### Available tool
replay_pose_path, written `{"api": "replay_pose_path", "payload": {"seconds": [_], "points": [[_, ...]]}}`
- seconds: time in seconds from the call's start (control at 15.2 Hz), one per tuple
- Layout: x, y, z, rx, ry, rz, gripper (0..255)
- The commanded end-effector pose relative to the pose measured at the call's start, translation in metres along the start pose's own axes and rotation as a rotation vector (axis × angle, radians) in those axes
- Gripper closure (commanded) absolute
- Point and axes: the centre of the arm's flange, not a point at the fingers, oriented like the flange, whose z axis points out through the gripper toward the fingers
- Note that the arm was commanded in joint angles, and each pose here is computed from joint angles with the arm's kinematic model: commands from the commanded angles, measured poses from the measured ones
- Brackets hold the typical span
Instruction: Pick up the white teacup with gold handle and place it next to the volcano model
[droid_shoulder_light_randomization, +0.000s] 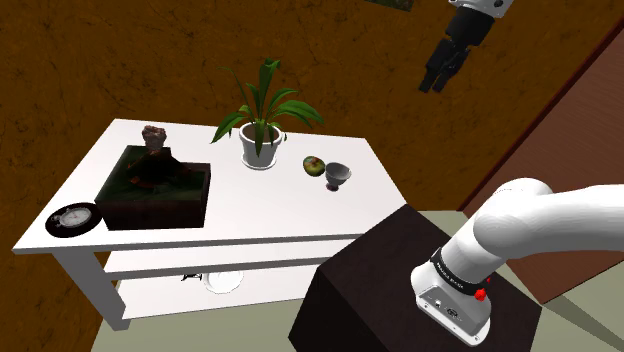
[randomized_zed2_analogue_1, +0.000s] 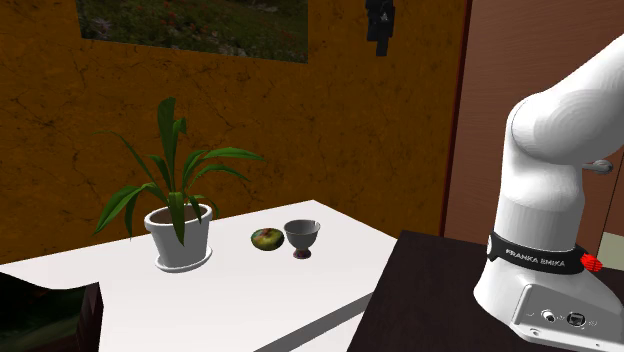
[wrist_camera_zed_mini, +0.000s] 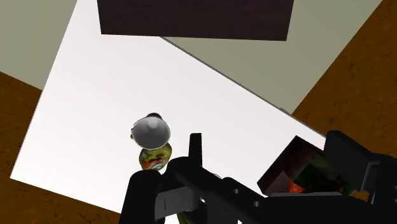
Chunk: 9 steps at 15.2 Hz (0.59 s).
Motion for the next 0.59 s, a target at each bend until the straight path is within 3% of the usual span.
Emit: {"api": "replay_pose_path", "payload": {"seconds": [0.0, 0.53], "points": [[0.000, 0.000, 0.000, 0.000, 0.000, 0.000, 0], [0.051, 0.057, 0.079, 0.035, -0.022, 0.021, 0]]}}
